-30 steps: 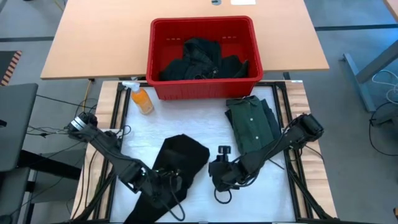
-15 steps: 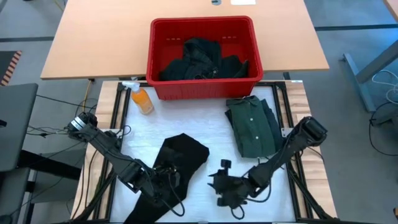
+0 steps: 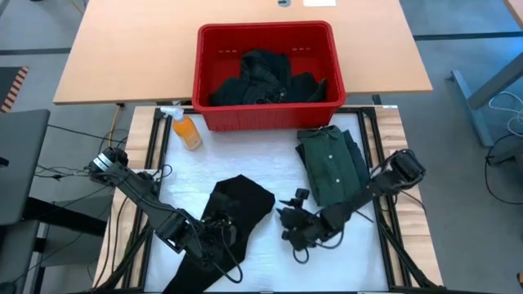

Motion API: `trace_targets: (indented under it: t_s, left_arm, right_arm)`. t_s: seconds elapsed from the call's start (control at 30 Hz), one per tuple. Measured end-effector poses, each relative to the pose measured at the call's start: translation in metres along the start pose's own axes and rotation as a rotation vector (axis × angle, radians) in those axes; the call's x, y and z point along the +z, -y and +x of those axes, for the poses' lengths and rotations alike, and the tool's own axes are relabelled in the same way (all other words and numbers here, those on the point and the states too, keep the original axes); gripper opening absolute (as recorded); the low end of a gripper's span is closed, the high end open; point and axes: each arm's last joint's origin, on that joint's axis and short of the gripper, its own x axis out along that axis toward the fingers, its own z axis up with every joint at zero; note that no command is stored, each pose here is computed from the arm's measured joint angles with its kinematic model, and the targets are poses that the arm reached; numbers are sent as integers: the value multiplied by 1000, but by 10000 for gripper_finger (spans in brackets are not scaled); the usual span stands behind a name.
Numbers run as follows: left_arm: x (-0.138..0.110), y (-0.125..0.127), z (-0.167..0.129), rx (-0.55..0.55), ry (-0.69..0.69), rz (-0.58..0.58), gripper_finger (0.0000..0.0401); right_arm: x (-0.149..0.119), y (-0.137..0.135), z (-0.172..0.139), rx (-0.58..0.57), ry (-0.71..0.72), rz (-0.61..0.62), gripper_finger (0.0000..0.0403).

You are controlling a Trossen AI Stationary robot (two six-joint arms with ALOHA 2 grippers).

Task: Fold laundry
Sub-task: Fold the black shirt

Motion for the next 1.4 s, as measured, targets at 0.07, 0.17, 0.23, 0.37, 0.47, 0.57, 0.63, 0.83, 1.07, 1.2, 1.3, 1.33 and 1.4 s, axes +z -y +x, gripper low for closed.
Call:
trace_targets:
  t_s: [0.07,0.17,0.23,0.37,0.47,0.57,0.63,0.83,1.07,1.2,1.3,1.33,1.4]
  left_arm:
    - [0,0,0,0,0,7,0]
    - [0,-2,-1,15,7,13,0]
    - [1,-5,-5,22,18,3,0]
    - [2,-15,-16,39,49,-22,0]
    - [2,-21,-24,39,71,-38,0]
    - [2,-27,-33,61,102,-46,0]
    - [4,-31,-39,74,135,-54,0]
    - [4,-46,-63,105,227,-89,0]
    - [6,-77,-136,194,459,-184,0]
    - [17,-95,-173,220,608,-195,0]
    - [26,-108,-189,255,700,-191,0]
    - [29,-111,-193,271,724,-190,0]
    - [34,-116,-199,302,762,-175,0]
  right_arm:
    - [-5,7,10,-13,-17,-2,167]
    - [-5,16,28,58,-50,92,166]
    - [-6,22,39,121,-55,162,167]
    - [-8,35,56,166,-15,269,171]
    - [-12,45,65,140,-10,314,172]
    - [-9,49,76,130,63,348,167]
    - [0,49,82,179,167,340,154]
    - [43,60,76,353,327,256,28]
    - [111,107,-16,424,331,27,19]
    - [154,150,-92,433,376,-70,18]
    - [184,186,-145,408,450,-91,18]
    - [193,196,-159,392,468,-99,18]
    - [207,213,-180,362,492,-113,18]
